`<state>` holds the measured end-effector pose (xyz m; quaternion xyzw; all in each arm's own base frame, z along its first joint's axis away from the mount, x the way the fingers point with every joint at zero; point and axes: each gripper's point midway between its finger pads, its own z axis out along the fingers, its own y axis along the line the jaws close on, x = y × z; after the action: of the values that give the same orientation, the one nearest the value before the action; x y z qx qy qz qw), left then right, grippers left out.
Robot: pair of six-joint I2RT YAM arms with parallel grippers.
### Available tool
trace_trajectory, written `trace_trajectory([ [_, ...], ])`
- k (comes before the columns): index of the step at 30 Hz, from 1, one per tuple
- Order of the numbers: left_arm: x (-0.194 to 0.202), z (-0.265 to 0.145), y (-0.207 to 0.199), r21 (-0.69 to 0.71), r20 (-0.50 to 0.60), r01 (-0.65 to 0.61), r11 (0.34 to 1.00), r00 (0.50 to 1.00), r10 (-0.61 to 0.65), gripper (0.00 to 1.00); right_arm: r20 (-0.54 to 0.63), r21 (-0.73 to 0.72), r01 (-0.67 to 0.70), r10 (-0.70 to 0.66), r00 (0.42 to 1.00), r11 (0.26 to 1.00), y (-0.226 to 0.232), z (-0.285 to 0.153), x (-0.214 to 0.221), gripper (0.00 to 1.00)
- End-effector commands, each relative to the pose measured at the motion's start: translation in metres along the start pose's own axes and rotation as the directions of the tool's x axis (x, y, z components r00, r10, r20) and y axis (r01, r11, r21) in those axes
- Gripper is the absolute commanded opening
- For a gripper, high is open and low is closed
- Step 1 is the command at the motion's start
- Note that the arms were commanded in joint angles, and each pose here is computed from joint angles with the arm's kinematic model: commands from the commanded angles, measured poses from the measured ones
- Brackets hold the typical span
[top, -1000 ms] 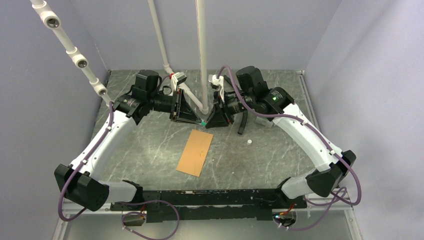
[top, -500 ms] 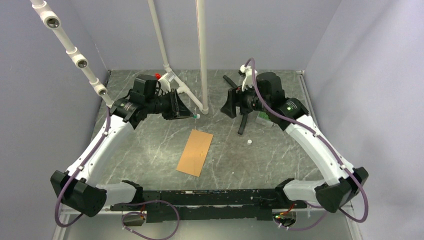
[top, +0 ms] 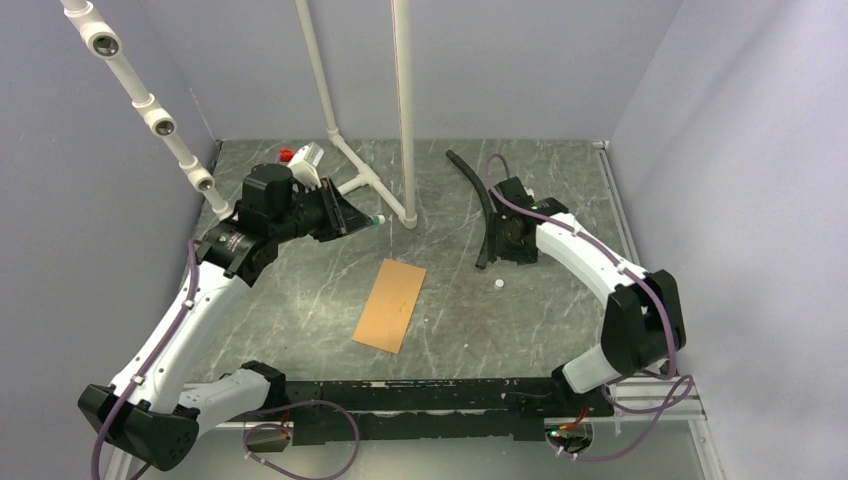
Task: Place the letter into the envelope and seal it
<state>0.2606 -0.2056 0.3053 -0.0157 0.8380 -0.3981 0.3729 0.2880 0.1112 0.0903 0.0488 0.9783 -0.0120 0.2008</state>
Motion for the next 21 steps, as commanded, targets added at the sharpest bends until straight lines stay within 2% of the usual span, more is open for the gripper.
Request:
trace_trajectory([
  [1,-0.009,0.0,-0.003,0.009,0.041,-0.006,1.0,0.999,0.006,0.03,-0.033,-0.019,-0.034,0.034,0.999,0.999,0.007,0.021,0.007,0.54],
  [10,-0.006,0.001,-0.002,0.009,0.04,0.01,1.0,0.999,-0.01,0.02,-0.072,-0.033,-0.031,0.028,0.997,0.999,0.008,0.049,0.015,0.53],
  [16,-0.006,0.002,-0.001,0.008,0.034,0.015,1.0,0.999,-0.015,0.02,-0.109,-0.026,-0.04,0.037,0.993,0.999,0.005,0.064,0.02,0.41],
  [21,-0.006,0.001,0.0,-0.002,0.041,0.017,1.0,0.999,-0.017,0.02,-0.126,-0.011,-0.026,0.024,0.992,1.0,0.002,0.064,0.024,0.39],
])
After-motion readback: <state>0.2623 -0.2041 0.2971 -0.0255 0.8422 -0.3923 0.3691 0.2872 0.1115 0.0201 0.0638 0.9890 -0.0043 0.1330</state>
